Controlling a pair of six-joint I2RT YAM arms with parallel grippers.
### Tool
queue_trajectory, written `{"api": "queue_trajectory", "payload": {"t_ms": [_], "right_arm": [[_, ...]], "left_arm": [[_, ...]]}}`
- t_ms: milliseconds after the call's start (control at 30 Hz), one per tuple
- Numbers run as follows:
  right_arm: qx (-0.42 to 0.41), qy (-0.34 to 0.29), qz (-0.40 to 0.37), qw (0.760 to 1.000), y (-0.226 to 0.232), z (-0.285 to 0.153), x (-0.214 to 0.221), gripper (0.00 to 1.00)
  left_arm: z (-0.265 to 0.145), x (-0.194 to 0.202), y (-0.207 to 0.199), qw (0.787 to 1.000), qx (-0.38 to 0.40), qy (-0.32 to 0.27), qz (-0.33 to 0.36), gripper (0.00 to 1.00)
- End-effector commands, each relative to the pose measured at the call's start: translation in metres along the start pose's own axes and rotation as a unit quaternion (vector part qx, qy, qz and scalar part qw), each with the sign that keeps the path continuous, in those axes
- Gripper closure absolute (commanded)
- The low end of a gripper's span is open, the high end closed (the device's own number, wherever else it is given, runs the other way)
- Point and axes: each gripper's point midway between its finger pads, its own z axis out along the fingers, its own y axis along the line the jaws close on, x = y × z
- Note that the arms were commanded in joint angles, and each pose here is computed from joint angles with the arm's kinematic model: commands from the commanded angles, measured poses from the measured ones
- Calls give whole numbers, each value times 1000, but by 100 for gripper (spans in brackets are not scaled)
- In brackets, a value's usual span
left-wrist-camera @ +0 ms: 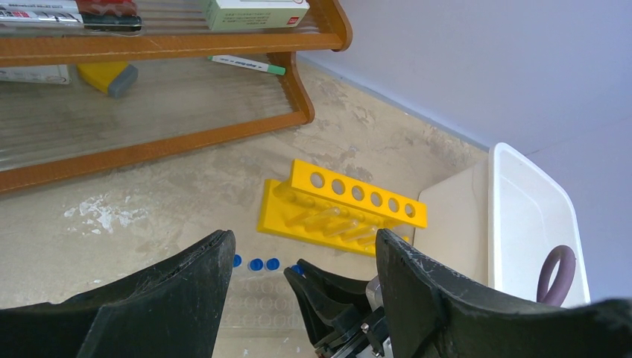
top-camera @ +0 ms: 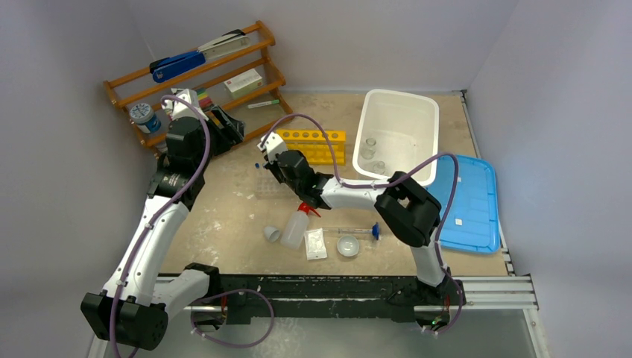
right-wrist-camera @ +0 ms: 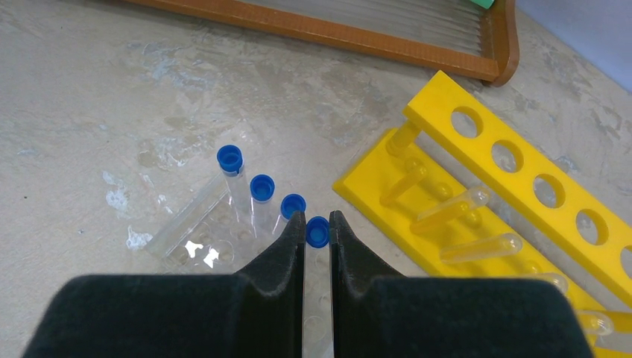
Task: Organize the chemistry lab equipment
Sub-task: Insert the test tube into the slot of the test tube rack.
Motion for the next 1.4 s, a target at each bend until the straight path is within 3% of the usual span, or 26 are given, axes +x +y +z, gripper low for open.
{"api": "queue_trajectory", "payload": {"t_ms": [0, 1367], "right_arm": [[17, -12, 4, 1000, -7, -9, -17, 100], [55, -51, 2, 997, -27, -18, -58, 100]], "left_arm": [[-5, -20, -8, 999, 16, -36, 0, 32], [-4, -18, -9, 999, 19, -33, -1, 32]]}}
